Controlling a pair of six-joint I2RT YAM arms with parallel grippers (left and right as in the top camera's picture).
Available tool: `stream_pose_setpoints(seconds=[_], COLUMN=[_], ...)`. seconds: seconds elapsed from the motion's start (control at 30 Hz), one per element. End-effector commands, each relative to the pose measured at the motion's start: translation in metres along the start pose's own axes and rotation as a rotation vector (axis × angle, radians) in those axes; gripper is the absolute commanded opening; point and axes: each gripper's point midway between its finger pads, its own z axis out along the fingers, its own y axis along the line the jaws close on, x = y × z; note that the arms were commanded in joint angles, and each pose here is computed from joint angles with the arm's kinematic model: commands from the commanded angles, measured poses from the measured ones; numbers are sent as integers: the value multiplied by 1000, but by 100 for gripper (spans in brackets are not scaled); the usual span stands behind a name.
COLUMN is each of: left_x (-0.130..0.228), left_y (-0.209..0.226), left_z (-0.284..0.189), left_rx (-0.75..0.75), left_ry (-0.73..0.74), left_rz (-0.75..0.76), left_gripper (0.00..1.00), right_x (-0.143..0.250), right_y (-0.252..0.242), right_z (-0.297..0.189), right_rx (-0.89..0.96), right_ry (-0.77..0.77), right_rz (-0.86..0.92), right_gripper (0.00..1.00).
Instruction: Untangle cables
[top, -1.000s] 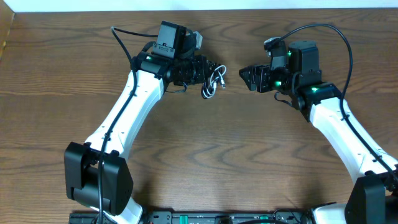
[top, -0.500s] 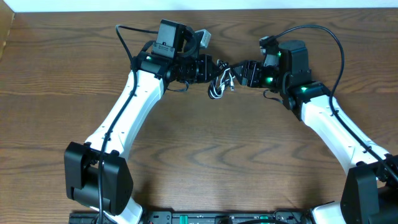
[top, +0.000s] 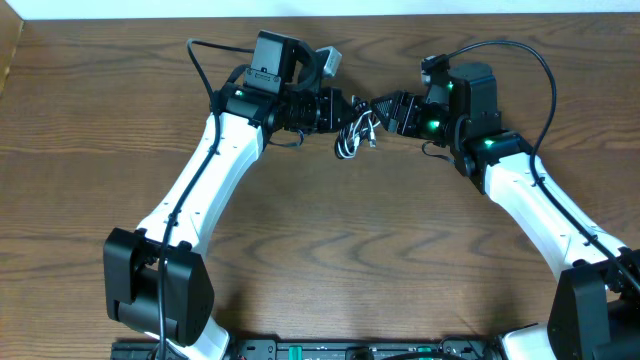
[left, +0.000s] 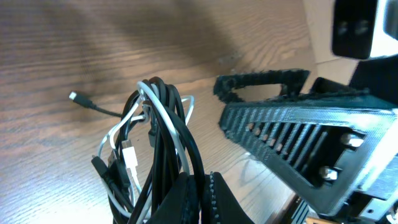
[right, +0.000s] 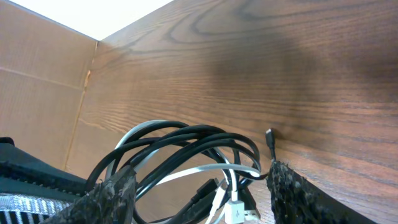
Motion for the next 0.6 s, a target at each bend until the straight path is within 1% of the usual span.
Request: stream_pose_setpoints(seconds=[0.0, 0.13, 0.27, 0.4, 0.57], left_x=[-3, -3, -2, 0, 2], left_y=[-9, -9, -8, -5, -6], left_z=[-1, -1, 1, 6, 13], left_rx=[45, 45, 44, 42, 46], left_ry=[-3, -3, 2, 17, 25], left_rz=[38, 38, 34, 26, 33], left_gripper=[7, 7, 7, 8, 7], right_x=[2, 6, 1, 0, 8], right_y=[2, 6, 15, 18, 15], right_z=[7, 19, 24, 24, 26], right_rx=[-14, -78, -141, -157, -143], right_ry=[17, 47, 37, 32, 64], right_rz=[34, 45, 48, 48, 64], right_gripper=[64, 64, 64, 63, 63])
